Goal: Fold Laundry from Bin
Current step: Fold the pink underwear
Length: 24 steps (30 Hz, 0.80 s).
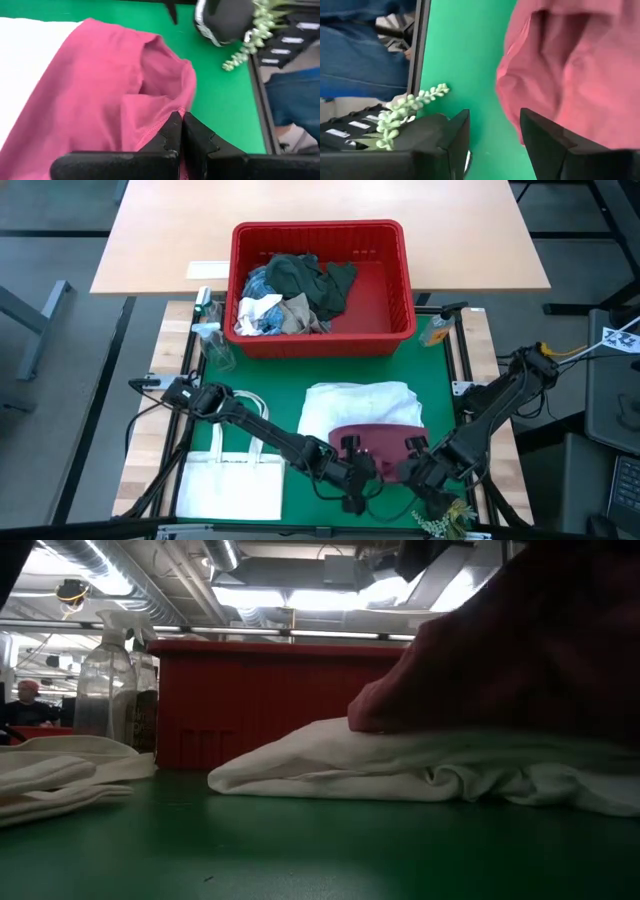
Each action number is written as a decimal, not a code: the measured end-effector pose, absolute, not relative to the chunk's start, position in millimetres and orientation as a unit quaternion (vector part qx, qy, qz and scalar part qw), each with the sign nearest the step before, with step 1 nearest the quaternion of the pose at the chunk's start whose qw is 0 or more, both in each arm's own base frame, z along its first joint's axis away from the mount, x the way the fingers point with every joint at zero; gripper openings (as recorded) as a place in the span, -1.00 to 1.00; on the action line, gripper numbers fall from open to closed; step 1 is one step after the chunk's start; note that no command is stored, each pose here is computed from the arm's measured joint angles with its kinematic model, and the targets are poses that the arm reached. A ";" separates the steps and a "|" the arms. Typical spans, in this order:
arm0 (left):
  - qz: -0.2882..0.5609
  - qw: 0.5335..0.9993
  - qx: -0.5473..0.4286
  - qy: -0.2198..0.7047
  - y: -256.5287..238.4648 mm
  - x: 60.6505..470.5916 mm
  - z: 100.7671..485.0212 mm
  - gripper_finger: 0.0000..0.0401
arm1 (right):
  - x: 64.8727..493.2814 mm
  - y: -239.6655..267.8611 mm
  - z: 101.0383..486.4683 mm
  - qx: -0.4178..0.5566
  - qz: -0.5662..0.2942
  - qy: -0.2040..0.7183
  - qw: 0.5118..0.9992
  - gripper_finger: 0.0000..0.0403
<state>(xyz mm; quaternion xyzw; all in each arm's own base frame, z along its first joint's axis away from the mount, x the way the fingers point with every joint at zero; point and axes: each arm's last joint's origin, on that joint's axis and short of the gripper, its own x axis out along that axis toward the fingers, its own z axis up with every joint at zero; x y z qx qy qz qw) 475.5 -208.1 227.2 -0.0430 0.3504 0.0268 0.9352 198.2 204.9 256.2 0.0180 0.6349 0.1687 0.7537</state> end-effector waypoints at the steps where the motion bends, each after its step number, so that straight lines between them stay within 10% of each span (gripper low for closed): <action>1: 0.036 0.935 -0.046 0.349 -204.2 477.1 227.2 -0.99 | 196.9 202.7 260.0 0.013 0.162 0.631 0.758 -0.13; 24: 0.166 0.868 -0.072 0.463 -112.8 483.0 209.9 -1.00 | 180.5 176.9 249.5 -0.065 0.060 0.627 0.774 -0.13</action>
